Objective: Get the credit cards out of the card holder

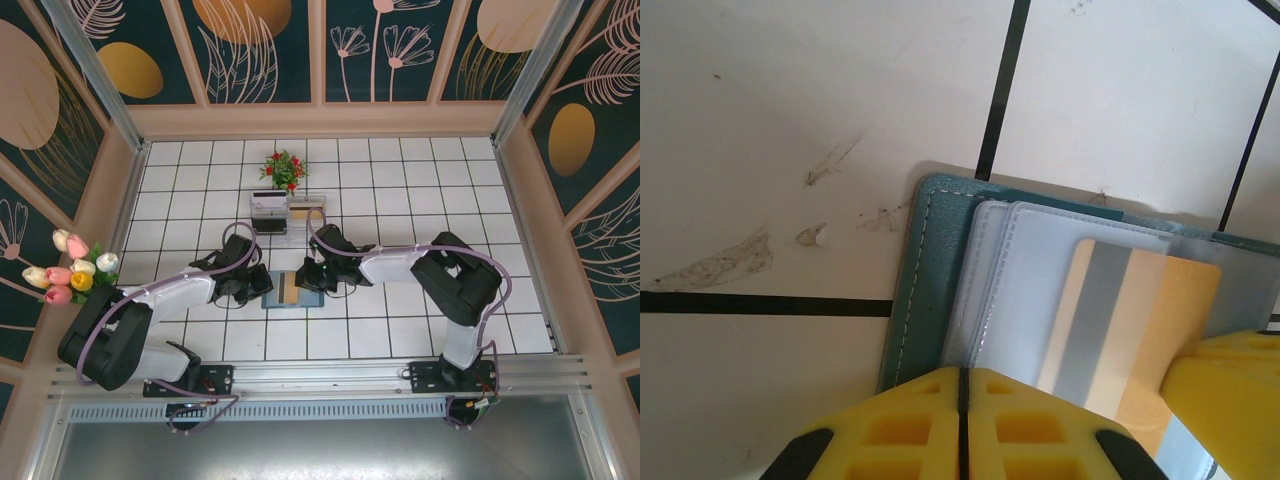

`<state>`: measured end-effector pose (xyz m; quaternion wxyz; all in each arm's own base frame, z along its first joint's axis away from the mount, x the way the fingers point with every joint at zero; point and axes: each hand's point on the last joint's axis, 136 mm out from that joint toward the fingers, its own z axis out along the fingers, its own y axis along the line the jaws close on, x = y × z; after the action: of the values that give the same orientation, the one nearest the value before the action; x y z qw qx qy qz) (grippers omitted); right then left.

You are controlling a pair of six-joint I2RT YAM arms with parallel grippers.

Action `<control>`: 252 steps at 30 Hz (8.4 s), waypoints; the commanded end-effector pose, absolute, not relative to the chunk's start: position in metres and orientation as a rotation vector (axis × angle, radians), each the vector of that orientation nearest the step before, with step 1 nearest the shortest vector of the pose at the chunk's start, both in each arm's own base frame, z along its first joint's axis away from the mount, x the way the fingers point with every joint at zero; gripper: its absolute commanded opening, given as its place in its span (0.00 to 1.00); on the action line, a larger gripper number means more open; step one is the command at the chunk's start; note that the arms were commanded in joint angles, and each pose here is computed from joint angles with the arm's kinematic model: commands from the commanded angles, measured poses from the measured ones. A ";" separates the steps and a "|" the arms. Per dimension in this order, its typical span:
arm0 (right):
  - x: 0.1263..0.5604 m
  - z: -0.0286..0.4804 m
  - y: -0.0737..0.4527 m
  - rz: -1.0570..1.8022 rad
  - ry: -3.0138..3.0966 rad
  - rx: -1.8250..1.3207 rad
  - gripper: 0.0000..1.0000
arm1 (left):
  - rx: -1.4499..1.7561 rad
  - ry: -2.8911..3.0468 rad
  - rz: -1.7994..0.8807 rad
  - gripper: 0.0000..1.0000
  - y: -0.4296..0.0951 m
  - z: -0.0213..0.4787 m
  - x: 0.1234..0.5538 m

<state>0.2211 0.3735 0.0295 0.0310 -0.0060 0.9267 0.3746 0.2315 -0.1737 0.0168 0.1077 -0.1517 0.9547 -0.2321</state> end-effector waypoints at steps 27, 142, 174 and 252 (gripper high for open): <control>0.220 0.029 0.356 1.084 2.870 -0.038 0.03 | -0.355 2.896 -0.619 0.06 -0.175 0.007 0.221; 0.273 0.319 0.339 2.077 1.655 -0.008 0.00 | -0.278 1.857 -1.585 0.10 -0.244 0.310 0.324; 0.358 0.235 0.306 0.687 1.778 -0.957 0.00 | -0.633 2.462 -0.688 0.98 -0.122 0.109 0.292; 0.395 0.178 0.345 0.333 1.559 -1.826 0.25 | -0.566 2.547 -0.783 0.99 -0.139 0.088 0.282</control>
<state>0.3964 0.3366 0.1194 0.2918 -0.7133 0.6245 0.1265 0.2848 -0.1388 0.0885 0.2069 -0.2123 0.9135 -0.2788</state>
